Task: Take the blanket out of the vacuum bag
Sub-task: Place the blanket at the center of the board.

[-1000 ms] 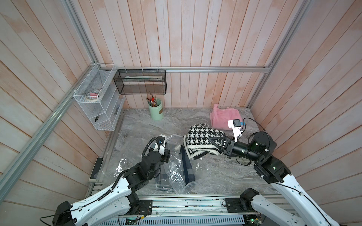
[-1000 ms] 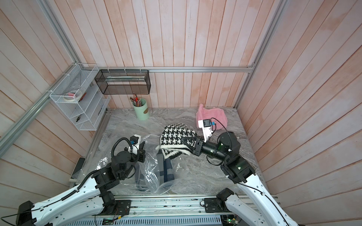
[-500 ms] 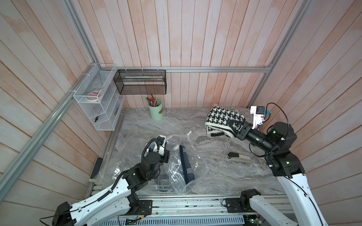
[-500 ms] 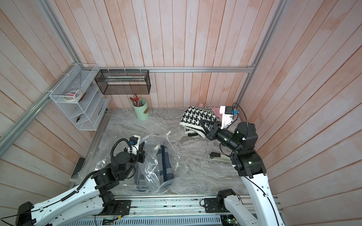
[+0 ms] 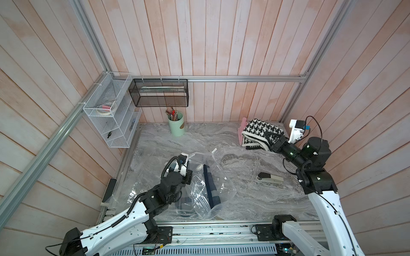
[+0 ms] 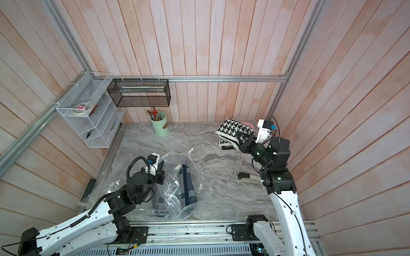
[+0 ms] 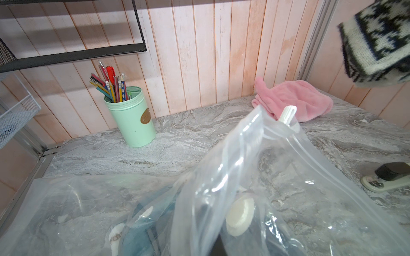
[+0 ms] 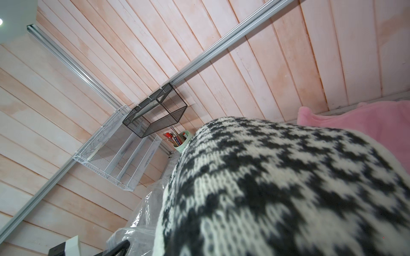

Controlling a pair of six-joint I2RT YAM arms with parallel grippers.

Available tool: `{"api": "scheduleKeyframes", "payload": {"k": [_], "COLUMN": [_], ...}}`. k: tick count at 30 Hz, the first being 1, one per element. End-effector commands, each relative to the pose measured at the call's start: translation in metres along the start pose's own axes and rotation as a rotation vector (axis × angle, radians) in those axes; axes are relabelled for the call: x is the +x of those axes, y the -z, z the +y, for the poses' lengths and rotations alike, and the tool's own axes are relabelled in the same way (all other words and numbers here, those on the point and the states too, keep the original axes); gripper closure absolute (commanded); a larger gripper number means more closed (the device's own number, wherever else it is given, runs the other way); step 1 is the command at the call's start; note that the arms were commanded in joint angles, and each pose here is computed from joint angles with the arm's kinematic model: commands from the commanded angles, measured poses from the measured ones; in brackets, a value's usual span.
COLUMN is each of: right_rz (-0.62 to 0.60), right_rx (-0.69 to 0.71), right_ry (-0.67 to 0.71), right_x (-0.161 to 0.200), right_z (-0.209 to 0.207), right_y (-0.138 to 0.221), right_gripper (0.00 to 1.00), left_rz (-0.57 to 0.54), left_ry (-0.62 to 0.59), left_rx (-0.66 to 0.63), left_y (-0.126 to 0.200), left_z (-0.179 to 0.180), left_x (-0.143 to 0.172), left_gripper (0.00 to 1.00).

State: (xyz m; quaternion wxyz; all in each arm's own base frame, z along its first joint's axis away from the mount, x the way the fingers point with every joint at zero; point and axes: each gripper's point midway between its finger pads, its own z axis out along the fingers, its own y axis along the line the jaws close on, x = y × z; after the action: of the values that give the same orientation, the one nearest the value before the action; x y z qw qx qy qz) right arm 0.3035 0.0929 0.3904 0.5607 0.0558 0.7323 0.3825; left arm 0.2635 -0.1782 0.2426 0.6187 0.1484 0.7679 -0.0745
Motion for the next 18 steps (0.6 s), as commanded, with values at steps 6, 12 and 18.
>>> {"api": "scheduleKeyframes", "payload": {"k": [6,12,18], "right_rz": [-0.063,-0.063,-0.069], "right_rx": [-0.024,0.045,0.097], "right_ry": [-0.029,-0.024,-0.044], "right_x": [-0.016,-0.018,-0.018], "right_z": [-0.032,-0.069,-0.109], "right_y": [-0.013,-0.017,-0.005], "right_gripper": [1.00,1.00,1.00], "left_rz": [-0.009,-0.002,0.005], "left_ry": [0.001,-0.005,-0.009], "left_rx": [-0.010,-0.013,-0.015], "left_y": [-0.001,-0.002,-0.004], "left_z": [0.002,0.003,0.002], "left_x": [0.001,0.001,0.004], "left_gripper": [1.00,1.00,1.00]}}
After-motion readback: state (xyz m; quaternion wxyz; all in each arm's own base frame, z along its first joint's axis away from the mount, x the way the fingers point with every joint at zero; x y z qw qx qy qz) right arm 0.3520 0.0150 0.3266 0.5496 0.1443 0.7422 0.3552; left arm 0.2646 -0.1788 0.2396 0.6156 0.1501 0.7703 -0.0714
